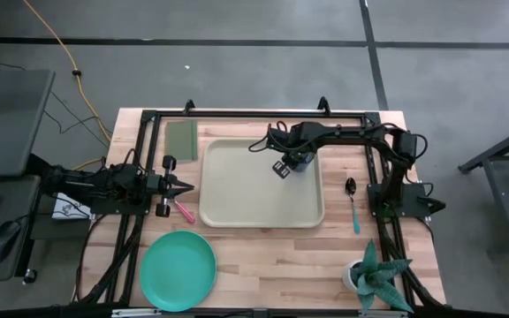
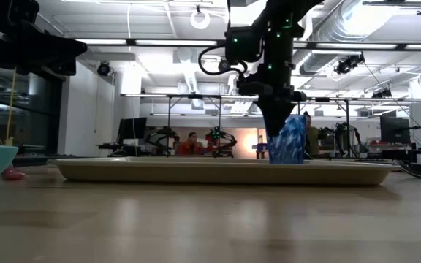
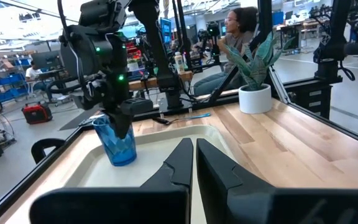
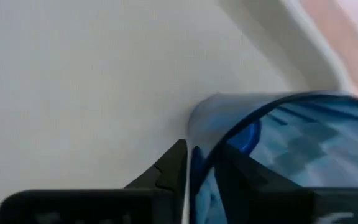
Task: Pick and place plate/cup/fork/spoon on tray
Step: Put the blue glass on the top right of the light brown serving tray, then put the light blue plate on the light brown serving tray at the bottom left of the blue glass
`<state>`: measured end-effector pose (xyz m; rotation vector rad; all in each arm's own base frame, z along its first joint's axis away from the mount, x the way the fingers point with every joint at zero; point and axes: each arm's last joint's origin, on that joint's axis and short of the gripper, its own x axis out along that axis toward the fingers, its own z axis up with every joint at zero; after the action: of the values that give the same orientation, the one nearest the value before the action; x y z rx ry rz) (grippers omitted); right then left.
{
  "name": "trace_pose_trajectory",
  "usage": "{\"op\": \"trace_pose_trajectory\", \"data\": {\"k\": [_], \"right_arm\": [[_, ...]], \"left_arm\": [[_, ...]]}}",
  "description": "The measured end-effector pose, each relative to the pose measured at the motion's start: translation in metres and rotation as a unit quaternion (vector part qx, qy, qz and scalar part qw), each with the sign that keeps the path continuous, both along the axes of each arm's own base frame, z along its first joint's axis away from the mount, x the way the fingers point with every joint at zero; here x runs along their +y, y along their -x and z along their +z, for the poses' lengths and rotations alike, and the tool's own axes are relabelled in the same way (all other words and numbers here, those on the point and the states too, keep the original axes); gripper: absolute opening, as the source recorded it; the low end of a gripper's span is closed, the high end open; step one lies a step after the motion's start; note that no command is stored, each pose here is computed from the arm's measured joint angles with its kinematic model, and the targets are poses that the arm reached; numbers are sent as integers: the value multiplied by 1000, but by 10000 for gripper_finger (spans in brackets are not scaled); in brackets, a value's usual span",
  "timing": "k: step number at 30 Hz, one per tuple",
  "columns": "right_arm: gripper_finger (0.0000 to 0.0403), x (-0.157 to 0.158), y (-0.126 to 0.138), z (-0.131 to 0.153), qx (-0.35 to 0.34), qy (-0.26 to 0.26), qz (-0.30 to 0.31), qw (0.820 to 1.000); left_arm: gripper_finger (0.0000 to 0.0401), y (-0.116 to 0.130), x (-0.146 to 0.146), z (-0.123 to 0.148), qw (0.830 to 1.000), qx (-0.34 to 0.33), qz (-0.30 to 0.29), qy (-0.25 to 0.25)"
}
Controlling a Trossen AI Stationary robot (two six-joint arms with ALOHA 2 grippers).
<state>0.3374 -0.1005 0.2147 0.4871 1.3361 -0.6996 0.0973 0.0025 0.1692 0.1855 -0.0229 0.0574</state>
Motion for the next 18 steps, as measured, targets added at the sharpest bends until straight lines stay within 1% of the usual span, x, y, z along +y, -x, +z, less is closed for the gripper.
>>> {"op": "trace_pose_trajectory", "data": {"k": [6, 13, 18], "right_arm": [[126, -3, -1, 8, 13, 47, 16, 999], [173, -3, -3, 35, 22, 49, 30, 998], [187, 2, -2, 53, 37, 48, 36, 998]], "left_arm": [[3, 0, 0, 0, 1000, 0, 0, 0], [3, 0, 0, 0, 1000, 0, 0, 0], [3, 0, 0, 0, 1000, 0, 0, 0]]}}
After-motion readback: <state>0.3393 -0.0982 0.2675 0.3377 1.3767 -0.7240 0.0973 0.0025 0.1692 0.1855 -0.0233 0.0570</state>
